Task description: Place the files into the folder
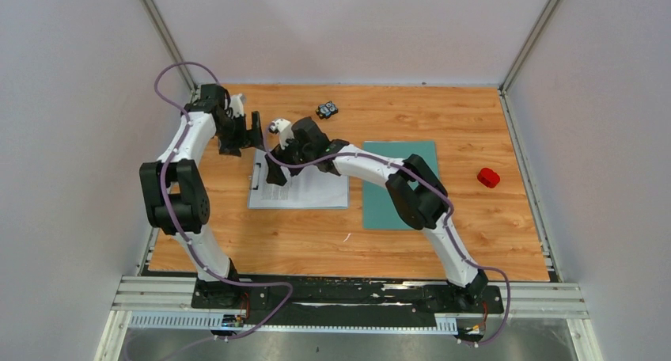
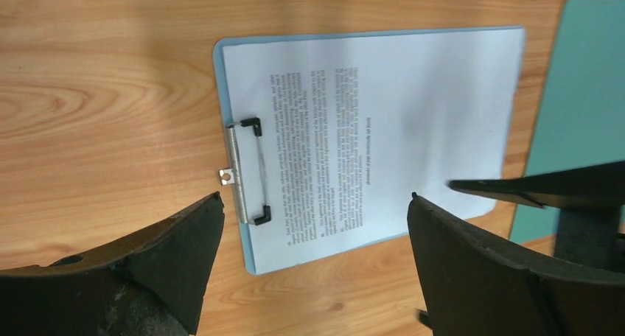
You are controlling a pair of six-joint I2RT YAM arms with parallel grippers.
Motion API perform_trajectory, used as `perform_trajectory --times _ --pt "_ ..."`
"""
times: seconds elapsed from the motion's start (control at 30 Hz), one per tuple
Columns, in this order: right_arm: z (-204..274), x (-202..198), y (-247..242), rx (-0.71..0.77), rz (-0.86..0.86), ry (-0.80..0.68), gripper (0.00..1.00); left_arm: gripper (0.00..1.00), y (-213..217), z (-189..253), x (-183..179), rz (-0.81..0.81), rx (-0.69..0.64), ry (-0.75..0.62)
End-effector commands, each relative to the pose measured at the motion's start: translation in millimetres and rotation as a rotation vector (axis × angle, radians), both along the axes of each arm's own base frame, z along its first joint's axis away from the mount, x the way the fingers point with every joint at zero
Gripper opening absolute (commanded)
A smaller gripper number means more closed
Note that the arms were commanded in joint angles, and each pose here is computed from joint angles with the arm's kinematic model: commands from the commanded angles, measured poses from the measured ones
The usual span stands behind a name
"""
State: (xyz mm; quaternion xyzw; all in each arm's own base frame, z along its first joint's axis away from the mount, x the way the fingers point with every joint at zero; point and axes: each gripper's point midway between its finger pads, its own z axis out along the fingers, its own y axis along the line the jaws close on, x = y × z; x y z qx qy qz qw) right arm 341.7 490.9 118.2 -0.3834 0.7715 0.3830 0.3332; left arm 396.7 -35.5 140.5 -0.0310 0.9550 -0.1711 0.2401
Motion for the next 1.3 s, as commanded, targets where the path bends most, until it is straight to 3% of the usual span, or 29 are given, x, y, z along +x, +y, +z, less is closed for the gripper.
perform_trajectory --times 0.0,0.3,0.43,0.57,0.7,0.87,1.27 --pt "121 -5 -57 0.102 -0.143 -0.114 0.99 1.0 -23 75 1 -0.058 -0.072 -0.198" --pt "186 -12 -201 -0.144 -0.599 -0.294 0.99 1.0 -108 153 -41 -0.303 -0.282 -0.493" --pt "199 -32 -232 -0.106 -0.689 -0.274 0.99 1.0 -141 179 -71 -0.385 -0.442 -0.643" --pt "207 -61 -251 -0.004 -0.702 -0.237 0.99 1.0 -155 188 -103 -0.464 -0.55 -0.676" --pt "193 -81 -283 0.027 -0.772 -0.244 0.99 1.0 -151 178 -125 -0.472 -0.523 -0.713" --pt "177 -101 -316 0.045 -0.842 -0.244 0.99 1.0 -131 151 -131 -0.35 -0.424 -0.724" --pt "163 -126 -365 0.098 -0.965 -0.257 0.99 1.0 -130 157 -140 -0.363 -0.421 -0.728"
